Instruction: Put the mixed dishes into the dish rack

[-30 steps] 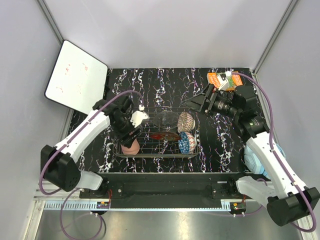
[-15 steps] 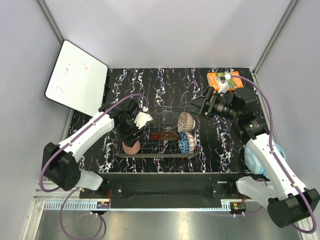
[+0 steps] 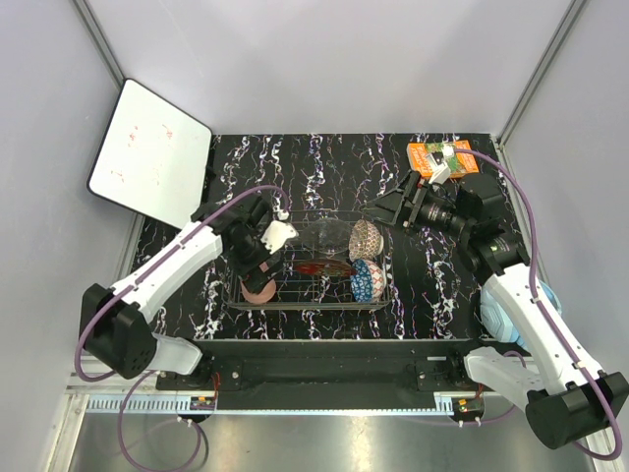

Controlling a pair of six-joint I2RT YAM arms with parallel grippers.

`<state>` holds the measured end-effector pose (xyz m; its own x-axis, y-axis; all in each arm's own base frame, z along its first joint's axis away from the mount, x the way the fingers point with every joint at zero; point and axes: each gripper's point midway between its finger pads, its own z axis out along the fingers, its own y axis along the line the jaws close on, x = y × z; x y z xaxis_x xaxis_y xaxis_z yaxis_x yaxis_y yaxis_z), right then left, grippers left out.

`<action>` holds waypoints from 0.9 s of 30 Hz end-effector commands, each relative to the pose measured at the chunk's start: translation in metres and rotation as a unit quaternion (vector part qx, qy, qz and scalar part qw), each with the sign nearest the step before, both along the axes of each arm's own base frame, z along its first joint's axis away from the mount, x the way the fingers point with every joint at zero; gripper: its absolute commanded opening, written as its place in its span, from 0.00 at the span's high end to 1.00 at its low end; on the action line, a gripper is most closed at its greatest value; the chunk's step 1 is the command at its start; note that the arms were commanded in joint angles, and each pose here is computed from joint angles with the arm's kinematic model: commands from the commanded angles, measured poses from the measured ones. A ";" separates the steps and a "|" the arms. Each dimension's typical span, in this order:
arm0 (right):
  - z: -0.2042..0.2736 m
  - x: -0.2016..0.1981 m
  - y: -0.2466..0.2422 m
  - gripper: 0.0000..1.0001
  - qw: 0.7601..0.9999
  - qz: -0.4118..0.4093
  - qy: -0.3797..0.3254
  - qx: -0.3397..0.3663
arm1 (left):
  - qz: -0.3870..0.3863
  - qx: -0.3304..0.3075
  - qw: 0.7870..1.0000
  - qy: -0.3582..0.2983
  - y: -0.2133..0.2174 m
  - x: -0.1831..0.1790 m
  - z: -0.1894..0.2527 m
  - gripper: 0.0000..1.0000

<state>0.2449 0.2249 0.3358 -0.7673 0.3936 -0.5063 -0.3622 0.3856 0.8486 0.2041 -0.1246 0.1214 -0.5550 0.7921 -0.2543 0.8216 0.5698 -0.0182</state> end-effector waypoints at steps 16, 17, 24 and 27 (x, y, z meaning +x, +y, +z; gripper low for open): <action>-0.027 0.019 -0.025 0.00 0.991 -0.061 -0.004 -0.116 | 0.025 -0.068 0.990 -0.120 0.001 0.000 0.122 0.01; -0.035 0.023 -0.032 0.00 0.986 -0.076 0.000 -0.145 | 0.042 -0.075 0.985 -0.150 0.003 0.006 0.138 0.01; -0.059 0.034 -0.086 0.00 0.942 -0.167 -0.012 -0.289 | 0.134 -0.151 0.951 -0.232 0.010 0.033 0.191 0.01; -0.054 0.031 -0.089 0.00 0.942 -0.173 -0.017 -0.288 | 0.155 -0.167 0.942 -0.246 0.016 0.037 0.197 0.01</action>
<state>0.2763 0.1606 0.2626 -0.7002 0.3064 -0.6449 -0.1560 0.8157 0.5570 0.2278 -0.1117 0.2955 -0.5127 0.5486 -0.6605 0.6483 0.7517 0.1211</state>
